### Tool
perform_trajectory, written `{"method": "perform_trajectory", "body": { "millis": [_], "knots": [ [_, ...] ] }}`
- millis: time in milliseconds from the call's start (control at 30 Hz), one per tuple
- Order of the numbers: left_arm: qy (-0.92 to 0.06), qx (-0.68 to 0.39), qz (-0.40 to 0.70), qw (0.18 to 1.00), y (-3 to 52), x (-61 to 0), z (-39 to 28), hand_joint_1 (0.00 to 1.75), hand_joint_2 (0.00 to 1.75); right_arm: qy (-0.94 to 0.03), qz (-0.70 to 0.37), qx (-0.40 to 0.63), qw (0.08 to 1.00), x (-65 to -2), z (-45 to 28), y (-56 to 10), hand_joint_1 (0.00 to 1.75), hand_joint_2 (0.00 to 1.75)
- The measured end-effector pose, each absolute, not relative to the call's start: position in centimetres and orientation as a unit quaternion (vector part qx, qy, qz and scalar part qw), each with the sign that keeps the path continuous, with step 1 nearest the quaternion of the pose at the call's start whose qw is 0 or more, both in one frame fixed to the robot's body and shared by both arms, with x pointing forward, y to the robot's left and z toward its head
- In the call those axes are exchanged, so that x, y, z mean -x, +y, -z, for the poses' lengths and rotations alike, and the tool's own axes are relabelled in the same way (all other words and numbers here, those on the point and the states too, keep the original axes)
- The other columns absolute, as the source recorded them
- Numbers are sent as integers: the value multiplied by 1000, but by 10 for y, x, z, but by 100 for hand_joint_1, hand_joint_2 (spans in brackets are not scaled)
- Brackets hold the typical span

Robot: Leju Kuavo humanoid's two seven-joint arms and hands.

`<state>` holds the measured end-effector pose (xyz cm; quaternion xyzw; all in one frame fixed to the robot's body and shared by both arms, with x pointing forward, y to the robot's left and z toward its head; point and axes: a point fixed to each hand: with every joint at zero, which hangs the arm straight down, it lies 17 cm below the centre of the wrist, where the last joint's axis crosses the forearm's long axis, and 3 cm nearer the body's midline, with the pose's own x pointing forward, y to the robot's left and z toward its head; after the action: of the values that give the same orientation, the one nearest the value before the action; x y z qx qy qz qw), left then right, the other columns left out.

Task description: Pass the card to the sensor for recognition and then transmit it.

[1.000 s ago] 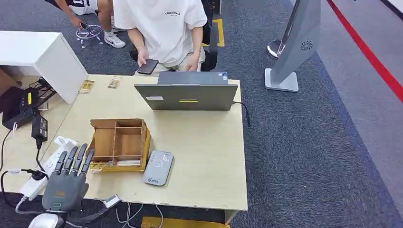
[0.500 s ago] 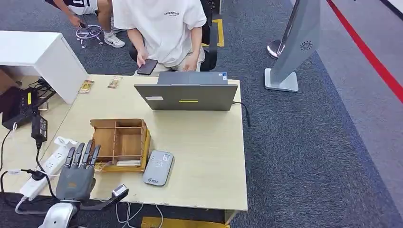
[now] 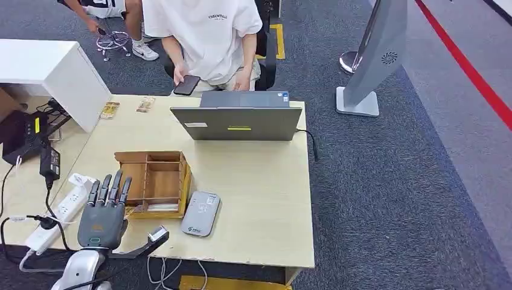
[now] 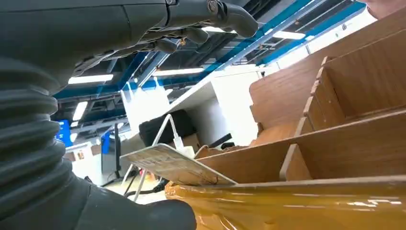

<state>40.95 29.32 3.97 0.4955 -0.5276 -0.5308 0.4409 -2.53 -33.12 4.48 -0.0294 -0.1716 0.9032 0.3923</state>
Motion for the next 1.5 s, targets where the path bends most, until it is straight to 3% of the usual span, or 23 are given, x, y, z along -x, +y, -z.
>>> {"method": "perform_trajectory", "body": {
  "millis": [267,300,1500],
  "knots": [
    [-525,-492,532,446,293,-409,-36,7,175,-170,-903,28,393,26,-44,-332,0,0],
    [-525,-492,532,447,293,-409,-36,175,175,-170,-903,28,393,26,-44,-332,0,0],
    [-541,-472,520,463,280,-408,-51,175,175,-180,-900,41,394,21,-40,-327,0,0]
  ]
}}
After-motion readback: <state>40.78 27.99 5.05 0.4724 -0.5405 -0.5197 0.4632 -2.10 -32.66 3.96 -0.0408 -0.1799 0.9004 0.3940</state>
